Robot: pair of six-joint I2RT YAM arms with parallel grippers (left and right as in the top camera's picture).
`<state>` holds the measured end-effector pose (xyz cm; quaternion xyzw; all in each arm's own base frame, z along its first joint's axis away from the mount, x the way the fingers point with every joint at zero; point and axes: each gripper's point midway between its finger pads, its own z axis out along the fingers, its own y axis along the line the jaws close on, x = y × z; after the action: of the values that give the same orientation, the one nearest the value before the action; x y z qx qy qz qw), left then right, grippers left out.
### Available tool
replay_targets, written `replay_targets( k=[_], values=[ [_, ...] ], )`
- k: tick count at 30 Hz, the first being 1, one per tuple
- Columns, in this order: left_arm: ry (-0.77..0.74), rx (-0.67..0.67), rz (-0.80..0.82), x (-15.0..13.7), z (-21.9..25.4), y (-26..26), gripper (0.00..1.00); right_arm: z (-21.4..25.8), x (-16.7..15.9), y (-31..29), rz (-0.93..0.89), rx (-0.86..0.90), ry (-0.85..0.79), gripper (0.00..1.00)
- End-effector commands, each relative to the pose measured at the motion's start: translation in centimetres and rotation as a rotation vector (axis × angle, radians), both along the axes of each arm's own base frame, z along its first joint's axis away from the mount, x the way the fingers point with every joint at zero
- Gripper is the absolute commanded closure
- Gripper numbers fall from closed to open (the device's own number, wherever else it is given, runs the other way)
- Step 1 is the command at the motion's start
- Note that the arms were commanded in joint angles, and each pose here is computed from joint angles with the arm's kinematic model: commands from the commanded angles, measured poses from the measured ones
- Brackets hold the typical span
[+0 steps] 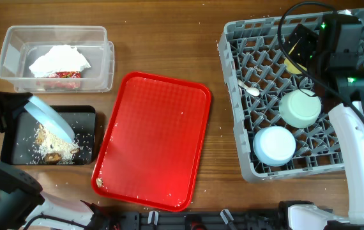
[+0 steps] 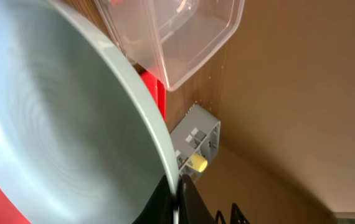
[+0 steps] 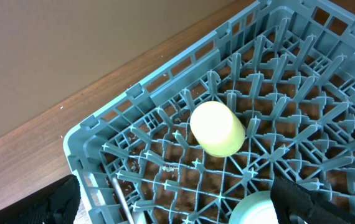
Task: Sort waste into correct bins and load items into the dishwasher rack
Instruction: 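Tilt the plate with the left gripper to dump scraps onto the black tray, then carry the emptied plate back and set it on the red tray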
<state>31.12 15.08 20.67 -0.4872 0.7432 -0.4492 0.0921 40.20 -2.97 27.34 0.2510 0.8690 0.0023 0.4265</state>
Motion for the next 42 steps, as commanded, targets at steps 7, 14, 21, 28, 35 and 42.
replay_targets(
  k=[7, 14, 21, 28, 35, 42],
  values=[
    [-0.042, 0.014, -0.028, -0.8, 1.9, -0.9, 0.96, -0.1, 0.1, -0.3, -0.01, -0.017, 0.007, 0.0],
    [-0.124, 0.075, -0.051, -0.2, 2.6, -0.6, 0.96, -0.1, 0.1, -0.3, -0.01, -0.017, 0.007, 0.0],
    [-0.023, 0.056, -0.031, -1.2, 2.1, -1.0, 0.96, -0.1, 0.1, -0.3, -0.009, -0.017, 0.007, 0.0],
    [-0.12, 0.046, -0.173, -1.6, 5.3, -6.2, 0.96, -0.1, 0.1, -0.3, -0.009, -0.017, 0.007, 0.0],
    [-0.15, 0.092, -0.424, -1.3, 7.2, -15.2, 0.96, -0.1, 0.1, -0.3, -0.01, -0.017, 0.007, 0.0],
    [0.105, 0.358, -0.557, -0.2, 2.8, -23.1, 0.96, -0.1, 0.1, -0.3, -0.01, -0.017, 0.007, 0.0]
  ],
)
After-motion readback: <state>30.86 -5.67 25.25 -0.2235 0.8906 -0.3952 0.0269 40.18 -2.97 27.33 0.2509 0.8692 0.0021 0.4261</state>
